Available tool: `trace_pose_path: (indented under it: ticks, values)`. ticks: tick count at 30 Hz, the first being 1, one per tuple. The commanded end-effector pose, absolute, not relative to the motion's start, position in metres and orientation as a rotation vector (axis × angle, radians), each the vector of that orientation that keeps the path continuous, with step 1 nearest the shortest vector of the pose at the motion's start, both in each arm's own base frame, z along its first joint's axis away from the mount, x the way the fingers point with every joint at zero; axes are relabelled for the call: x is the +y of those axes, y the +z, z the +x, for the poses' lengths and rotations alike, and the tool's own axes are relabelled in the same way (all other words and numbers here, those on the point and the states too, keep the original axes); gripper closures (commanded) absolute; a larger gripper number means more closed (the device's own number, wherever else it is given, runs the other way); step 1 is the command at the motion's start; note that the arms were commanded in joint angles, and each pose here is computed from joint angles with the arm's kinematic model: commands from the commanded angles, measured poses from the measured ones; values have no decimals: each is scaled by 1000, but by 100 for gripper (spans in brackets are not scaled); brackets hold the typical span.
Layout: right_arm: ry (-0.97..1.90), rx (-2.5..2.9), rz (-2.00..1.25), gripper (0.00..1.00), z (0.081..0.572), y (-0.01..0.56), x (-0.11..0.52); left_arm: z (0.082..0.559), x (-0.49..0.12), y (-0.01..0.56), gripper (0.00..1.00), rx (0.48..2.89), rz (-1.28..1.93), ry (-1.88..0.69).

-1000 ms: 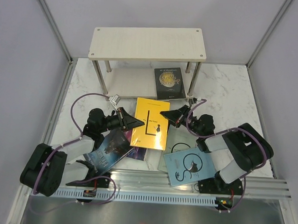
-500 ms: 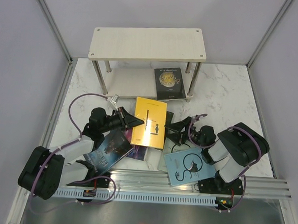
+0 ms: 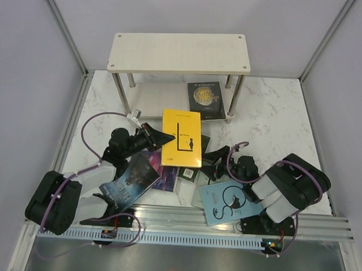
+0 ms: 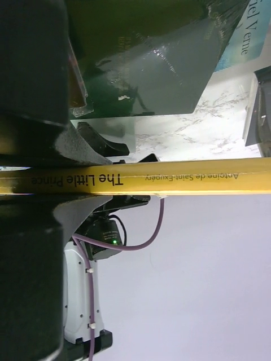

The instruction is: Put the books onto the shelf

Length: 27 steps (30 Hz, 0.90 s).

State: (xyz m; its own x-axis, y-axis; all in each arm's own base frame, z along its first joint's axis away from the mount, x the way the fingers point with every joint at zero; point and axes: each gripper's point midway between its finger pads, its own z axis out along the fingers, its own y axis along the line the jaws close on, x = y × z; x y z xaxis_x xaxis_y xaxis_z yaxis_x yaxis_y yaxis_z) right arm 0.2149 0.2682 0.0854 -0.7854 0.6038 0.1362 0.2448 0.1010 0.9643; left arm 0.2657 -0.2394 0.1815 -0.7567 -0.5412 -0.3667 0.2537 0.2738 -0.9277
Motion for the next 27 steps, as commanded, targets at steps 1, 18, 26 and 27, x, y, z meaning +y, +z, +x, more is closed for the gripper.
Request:
trace_pose_path:
  ticks: [1,18,26,27]
  values:
    - [2116,1504,457,23,209,230,269,282,-236,209,98,1746,-277,-1530]
    - [1681,1691,449,21,227,233,256,280,-216,228,98,1736,-342,-1398]
    - [1312,1981,493,21,245,162,247,280,-219,252,98,1703,-317,-1429]
    - [1292,1997,494,21,246,157,246,280,-218,256,98,1698,-313,-1421]
